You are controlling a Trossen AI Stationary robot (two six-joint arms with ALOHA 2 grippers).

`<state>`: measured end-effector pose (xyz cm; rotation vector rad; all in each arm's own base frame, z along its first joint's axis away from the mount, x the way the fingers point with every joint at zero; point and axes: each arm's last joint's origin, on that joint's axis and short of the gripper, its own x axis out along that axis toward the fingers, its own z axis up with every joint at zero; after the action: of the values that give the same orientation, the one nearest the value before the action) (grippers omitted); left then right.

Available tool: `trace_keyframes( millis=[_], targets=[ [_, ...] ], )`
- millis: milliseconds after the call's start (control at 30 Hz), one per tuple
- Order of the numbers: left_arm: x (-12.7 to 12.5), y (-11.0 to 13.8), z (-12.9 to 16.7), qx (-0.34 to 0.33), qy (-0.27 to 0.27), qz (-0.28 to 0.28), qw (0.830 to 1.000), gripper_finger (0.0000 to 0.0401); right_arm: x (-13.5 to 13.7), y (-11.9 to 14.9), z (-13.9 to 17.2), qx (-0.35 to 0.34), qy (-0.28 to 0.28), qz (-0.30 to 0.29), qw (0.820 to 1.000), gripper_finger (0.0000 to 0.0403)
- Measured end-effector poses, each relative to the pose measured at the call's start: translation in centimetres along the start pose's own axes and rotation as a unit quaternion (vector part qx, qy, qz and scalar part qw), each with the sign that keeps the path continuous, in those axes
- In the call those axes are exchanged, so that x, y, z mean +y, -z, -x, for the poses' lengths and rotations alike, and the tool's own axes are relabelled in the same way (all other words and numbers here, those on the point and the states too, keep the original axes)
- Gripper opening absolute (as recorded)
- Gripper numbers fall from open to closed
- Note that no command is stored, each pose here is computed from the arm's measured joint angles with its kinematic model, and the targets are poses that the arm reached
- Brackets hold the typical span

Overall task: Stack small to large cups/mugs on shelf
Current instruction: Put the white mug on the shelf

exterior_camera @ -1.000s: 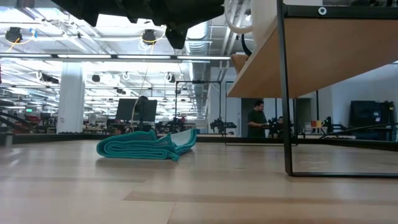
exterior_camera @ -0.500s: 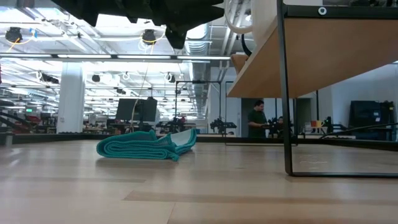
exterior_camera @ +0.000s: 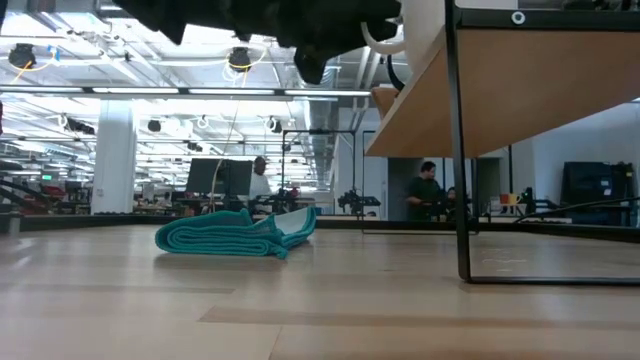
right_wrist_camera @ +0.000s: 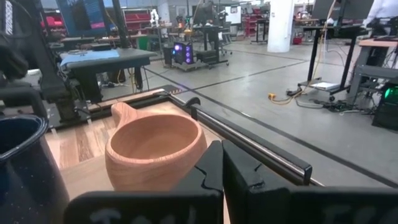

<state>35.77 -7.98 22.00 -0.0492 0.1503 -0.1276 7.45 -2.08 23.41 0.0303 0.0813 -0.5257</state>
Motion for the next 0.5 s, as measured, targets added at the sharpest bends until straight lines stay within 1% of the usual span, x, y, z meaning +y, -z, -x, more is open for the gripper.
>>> trace_keyframes(
  millis=[133,267,333,500],
  targets=[
    [0.1,-0.6,-0.3,0.005,-0.019,-0.001,1.000,0.0108,0.0,0.0,0.0,0.001,0.000,0.001,1.000,0.0017],
    [0.0,-1.6,-0.5,-0.006,-0.012,0.002,1.000,0.0108,0.0,0.1,0.0,0.004,0.000,0.009,1.000,0.0018],
    [0.0,-1.5,-0.6,0.001,-0.013,0.005,1.000,0.0108,0.0,0.1,0.0,0.005,0.000,0.011,1.000,0.0020],
    [0.0,-1.7,-0.6,-0.009,-0.012,0.011,1.000,0.0108,0.0,0.1,0.0,0.007,0.000,0.013,1.000,0.0018]
  ],
)
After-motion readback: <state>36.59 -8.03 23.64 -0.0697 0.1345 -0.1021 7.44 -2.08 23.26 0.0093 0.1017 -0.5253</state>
